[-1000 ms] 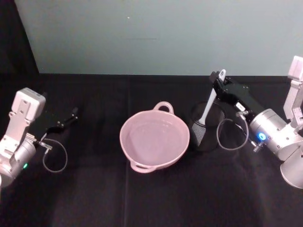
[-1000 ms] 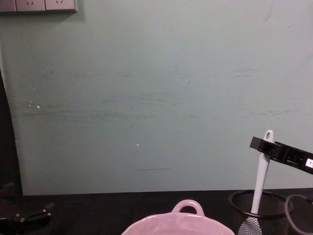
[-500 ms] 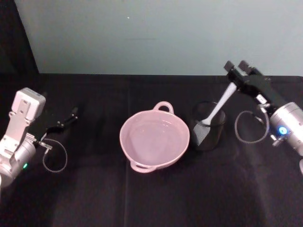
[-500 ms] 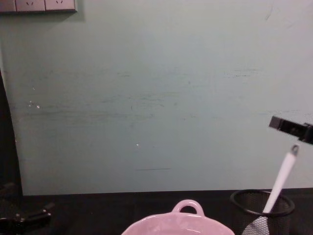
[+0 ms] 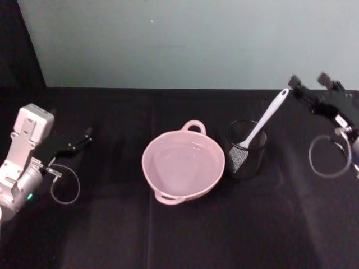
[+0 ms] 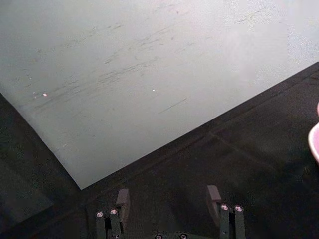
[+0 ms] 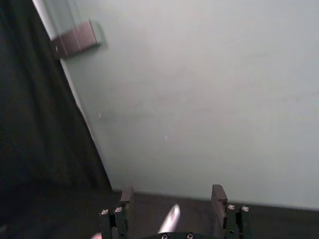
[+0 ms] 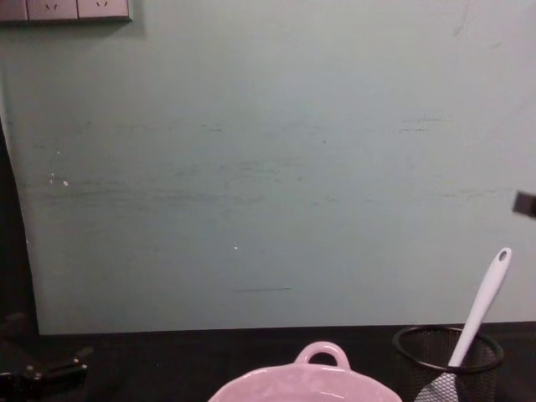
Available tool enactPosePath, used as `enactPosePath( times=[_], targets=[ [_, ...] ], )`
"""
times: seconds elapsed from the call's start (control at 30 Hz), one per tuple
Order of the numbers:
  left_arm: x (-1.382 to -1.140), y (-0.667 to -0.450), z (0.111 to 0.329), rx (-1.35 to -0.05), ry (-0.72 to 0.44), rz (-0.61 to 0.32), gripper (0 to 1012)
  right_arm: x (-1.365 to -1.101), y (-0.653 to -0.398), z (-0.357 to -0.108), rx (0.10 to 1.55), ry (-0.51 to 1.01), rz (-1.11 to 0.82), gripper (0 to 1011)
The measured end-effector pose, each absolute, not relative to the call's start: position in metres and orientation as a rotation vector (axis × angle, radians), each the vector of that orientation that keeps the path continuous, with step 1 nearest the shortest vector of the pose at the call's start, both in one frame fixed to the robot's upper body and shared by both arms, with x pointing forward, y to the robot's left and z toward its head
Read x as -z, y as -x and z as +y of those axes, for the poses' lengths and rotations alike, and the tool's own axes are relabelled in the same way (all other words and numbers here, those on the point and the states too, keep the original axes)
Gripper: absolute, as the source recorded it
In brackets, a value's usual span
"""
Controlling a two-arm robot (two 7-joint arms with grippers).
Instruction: Use the one hand to pick up the spoon and stir the clear water in the bowl.
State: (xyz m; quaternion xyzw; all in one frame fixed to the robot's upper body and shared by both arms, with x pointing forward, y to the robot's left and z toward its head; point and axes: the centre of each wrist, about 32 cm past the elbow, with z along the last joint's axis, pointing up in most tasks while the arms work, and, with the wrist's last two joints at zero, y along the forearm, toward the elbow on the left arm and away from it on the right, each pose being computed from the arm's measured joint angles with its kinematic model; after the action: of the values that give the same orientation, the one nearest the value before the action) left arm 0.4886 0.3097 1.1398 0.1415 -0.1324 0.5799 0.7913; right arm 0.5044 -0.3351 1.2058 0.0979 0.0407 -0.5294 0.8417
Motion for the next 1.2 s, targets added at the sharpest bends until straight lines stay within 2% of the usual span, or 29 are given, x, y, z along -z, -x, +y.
enactPosePath(
  times=[0.13, 0.37, 0.6, 0.83, 1.0, 1.2],
  targets=[
    [-1.140, -0.489, 0.310, -1.248, -0.305, -0.285, 1011, -1.200, -0.490, -0.347, 1.117, -0.124, 0.111, 1004],
    [-1.140, -0.489, 0.310, -1.248, -0.304, -0.285, 1011, -1.187, -0.485, -0.354, 1.120, -0.028, 0.158, 1004],
    [-1.140, -0.489, 0.310, -1.248, -0.304, -0.285, 1011, -1.171, -0.502, -0.351, 1.134, 0.038, 0.189, 1004],
    [-1.140, -0.489, 0.310, -1.248, -0.305, -0.285, 1011, -1.161, -0.530, -0.345, 1.170, 0.060, 0.165, 1004],
    [-1.140, -0.489, 0.310, -1.248, -0.305, -0.285, 1011, -1.160, -0.544, -0.340, 1.177, 0.092, 0.095, 1004],
    [-1.140, -0.489, 0.310, -1.248, -0.305, -0.285, 1011, -1.161, -0.555, -0.330, 1.166, 0.229, -0.052, 1004]
  ],
)
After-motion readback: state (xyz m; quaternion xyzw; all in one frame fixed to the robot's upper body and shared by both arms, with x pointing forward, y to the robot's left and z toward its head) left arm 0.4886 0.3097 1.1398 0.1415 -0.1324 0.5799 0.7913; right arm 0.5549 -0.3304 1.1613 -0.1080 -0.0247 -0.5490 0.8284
